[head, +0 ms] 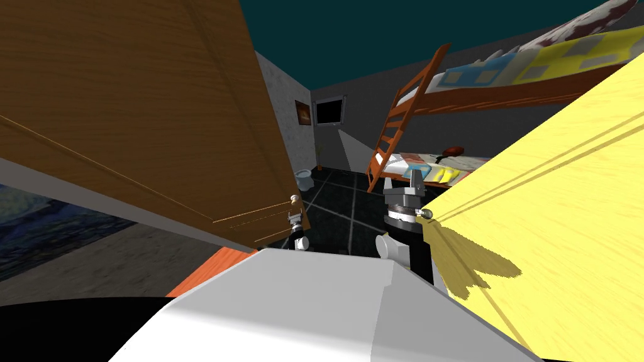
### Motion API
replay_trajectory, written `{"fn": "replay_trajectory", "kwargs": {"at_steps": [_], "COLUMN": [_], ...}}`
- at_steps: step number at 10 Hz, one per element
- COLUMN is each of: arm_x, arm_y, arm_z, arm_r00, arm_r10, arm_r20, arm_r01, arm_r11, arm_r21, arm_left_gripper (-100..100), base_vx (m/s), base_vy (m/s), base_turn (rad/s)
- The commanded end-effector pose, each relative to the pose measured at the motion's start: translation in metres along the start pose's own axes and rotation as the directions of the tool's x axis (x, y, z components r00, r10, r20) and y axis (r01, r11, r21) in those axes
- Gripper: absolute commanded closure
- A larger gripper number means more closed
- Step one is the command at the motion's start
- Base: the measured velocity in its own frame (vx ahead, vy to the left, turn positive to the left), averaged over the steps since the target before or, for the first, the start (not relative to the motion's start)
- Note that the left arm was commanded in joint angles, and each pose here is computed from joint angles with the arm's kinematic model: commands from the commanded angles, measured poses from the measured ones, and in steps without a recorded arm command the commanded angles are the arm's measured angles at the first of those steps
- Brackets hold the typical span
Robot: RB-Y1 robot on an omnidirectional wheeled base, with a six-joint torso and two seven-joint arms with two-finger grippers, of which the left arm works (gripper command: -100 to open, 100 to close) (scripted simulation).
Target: Push the door open
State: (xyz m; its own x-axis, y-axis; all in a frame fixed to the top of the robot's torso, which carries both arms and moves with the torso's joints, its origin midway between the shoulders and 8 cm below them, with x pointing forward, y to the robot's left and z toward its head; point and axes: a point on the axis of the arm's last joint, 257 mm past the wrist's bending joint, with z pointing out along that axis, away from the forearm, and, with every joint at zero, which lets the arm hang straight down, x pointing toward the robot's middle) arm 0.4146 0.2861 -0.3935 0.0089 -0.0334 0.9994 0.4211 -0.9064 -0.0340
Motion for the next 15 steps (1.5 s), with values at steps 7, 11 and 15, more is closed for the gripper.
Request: {"fn": "replay_trajectory", "kwargs": {"at_steps": [7, 11, 15], "arm_x": [0.002, -0.001, -0.001], "arm_y": [-0.077, -0.095, -0.095], "arm_z": [0.0113, 0.0088, 0.0088], "arm_r00": [0.9999, 1.0, 1.0], "arm_r10": [0.015, -0.003, -0.003], "arm_r20": [-0.008, -0.001, -0.001], "arm_r01": [-0.014, 0.003, 0.003], "arm_r11": [0.9952, 0.9908, 0.9908], "arm_r21": [0.097, 0.136, 0.136], "arm_left_gripper": [-100, -100, 100], "base_vx": [0.084, 0.08, -0.009], "base_vy": [0.018, 0.029, -0.003], "base_turn": [-0.129, -0.115, 0.004]}}
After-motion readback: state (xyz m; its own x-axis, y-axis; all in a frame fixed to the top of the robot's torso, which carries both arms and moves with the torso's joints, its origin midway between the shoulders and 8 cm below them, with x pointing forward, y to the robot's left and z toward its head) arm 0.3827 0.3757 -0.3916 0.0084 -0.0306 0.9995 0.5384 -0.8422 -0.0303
